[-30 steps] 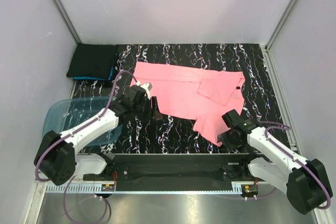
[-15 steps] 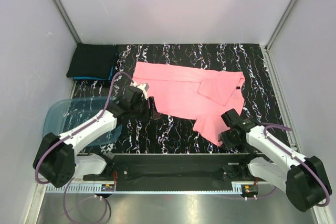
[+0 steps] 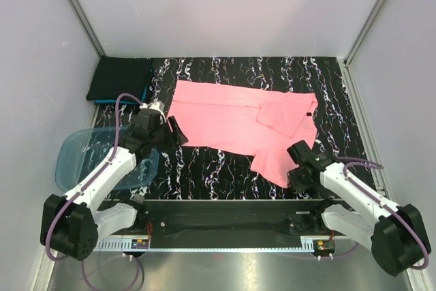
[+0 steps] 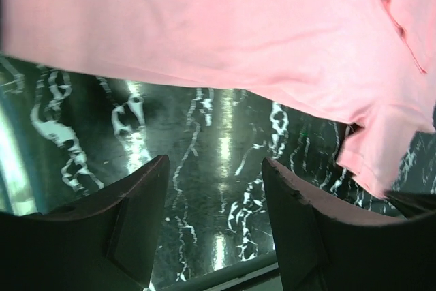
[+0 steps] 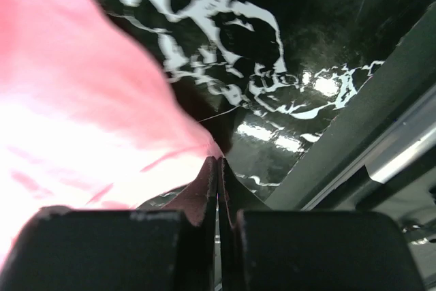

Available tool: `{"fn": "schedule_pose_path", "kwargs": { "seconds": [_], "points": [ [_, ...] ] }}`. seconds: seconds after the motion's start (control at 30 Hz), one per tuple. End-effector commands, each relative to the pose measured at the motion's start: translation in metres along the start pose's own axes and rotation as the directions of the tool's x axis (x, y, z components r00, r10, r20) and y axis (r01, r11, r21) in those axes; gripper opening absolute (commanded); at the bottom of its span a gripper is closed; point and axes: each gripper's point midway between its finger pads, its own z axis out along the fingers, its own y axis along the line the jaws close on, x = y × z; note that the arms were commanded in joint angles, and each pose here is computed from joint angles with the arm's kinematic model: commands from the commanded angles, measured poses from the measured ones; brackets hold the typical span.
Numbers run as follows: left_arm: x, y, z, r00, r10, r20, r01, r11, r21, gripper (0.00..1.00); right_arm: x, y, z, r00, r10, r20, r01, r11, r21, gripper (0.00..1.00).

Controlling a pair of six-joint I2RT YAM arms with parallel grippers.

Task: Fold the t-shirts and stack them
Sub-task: Fold the tshirt

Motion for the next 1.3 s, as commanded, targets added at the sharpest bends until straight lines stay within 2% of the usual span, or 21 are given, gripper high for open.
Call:
{"fn": "schedule_pose_path", "kwargs": {
  "seconds": [0.0, 0.07, 0.3, 0.6, 0.83, 0.97, 1.1, 1.2, 1.27],
  "points": [
    [-0.016, 0.01, -0.009, 0.998, -0.031, 0.05, 0.033, 0.998, -0.054, 0.61, -0.029, 0.011, -0.027, 0.989, -0.027, 0.143, 0.033, 0.998, -0.045, 0.0],
    [-0.018, 0.022, -0.008, 0.996, -0.061, 0.06, 0.068, 0.99, -0.12, 0.62, -0.043, 0.016, -0.043, 0.977, -0.043, 0.21, 0.057, 0.996, -0.063, 0.0],
    [-0.027, 0.062, -0.011, 0.981, -0.148, 0.124, 0.181, 0.931, -0.316, 0.66, -0.063, 0.019, -0.064, 0.934, -0.173, 0.312, 0.196, 0.98, -0.041, 0.0],
    [-0.042, 0.055, -0.007, 0.959, -0.21, 0.189, 0.257, 0.927, -0.273, 0.71, -0.087, 0.012, -0.082, 0.882, -0.208, 0.423, 0.254, 0.966, -0.054, 0.0],
    [-0.049, 0.054, -0.007, 0.943, -0.22, 0.252, 0.293, 0.906, -0.307, 0.73, -0.083, 0.017, -0.088, 0.88, -0.246, 0.407, 0.307, 0.947, -0.091, 0.0],
    [-0.042, 0.051, 0.005, 0.936, -0.253, 0.246, 0.325, 0.888, -0.325, 0.73, -0.087, 0.021, -0.099, 0.87, -0.236, 0.432, 0.318, 0.94, -0.127, 0.0],
    [-0.029, 0.05, 0.02, 0.92, -0.299, 0.253, 0.378, 0.849, -0.369, 0.7, -0.089, 0.022, -0.102, 0.862, -0.251, 0.44, 0.339, 0.932, -0.132, 0.0],
    [-0.034, 0.045, 0.021, 0.884, -0.341, 0.319, 0.453, 0.796, -0.403, 0.67, -0.083, 0.025, -0.104, 0.871, -0.252, 0.422, 0.351, 0.92, -0.176, 0.0],
    [-0.033, 0.052, 0.023, 0.883, -0.335, 0.328, 0.46, 0.759, -0.461, 0.66, -0.08, 0.028, -0.107, 0.878, -0.242, 0.414, 0.352, 0.912, -0.213, 0.0]
  ]
}}
